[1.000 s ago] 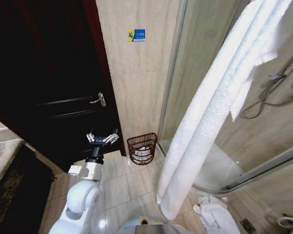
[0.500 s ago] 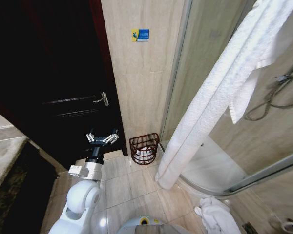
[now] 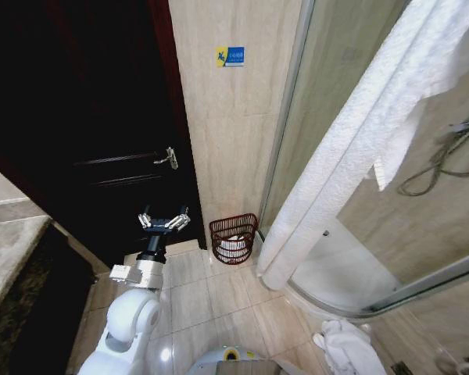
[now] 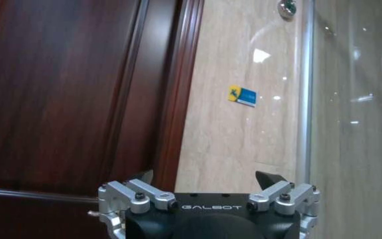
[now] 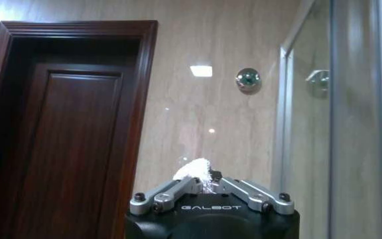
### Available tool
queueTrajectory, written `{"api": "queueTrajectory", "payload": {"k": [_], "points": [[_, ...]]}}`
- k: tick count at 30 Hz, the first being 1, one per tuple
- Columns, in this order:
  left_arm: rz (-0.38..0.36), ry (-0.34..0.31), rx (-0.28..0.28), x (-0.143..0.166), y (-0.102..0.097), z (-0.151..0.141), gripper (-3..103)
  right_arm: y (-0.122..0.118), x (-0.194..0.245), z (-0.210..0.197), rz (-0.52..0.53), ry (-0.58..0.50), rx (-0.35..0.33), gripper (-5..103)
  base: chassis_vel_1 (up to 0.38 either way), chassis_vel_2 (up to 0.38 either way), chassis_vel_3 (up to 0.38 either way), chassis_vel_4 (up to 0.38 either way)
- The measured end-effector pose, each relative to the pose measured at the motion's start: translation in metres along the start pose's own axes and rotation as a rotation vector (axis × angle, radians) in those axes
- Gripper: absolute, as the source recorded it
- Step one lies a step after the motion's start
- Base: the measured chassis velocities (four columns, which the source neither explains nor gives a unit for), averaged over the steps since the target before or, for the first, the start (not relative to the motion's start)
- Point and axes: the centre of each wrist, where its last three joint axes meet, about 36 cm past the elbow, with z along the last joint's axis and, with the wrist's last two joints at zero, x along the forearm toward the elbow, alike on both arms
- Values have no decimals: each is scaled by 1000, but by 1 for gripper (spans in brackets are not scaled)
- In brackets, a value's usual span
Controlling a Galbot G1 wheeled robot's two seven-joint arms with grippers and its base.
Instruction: Discard the used towel into the hamper.
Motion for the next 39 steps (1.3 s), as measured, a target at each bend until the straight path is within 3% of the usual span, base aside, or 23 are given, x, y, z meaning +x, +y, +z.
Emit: {"api": "queueTrajectory", "payload": {"k": [31,39], "points": [[0,0,0,0,0,0,100,0,10,12,1,29,27,2,62,55,9,15],[0,0,0,0,0,0,100,2,12,14,8,23,-4,2,86,85,-72,-73]]}}
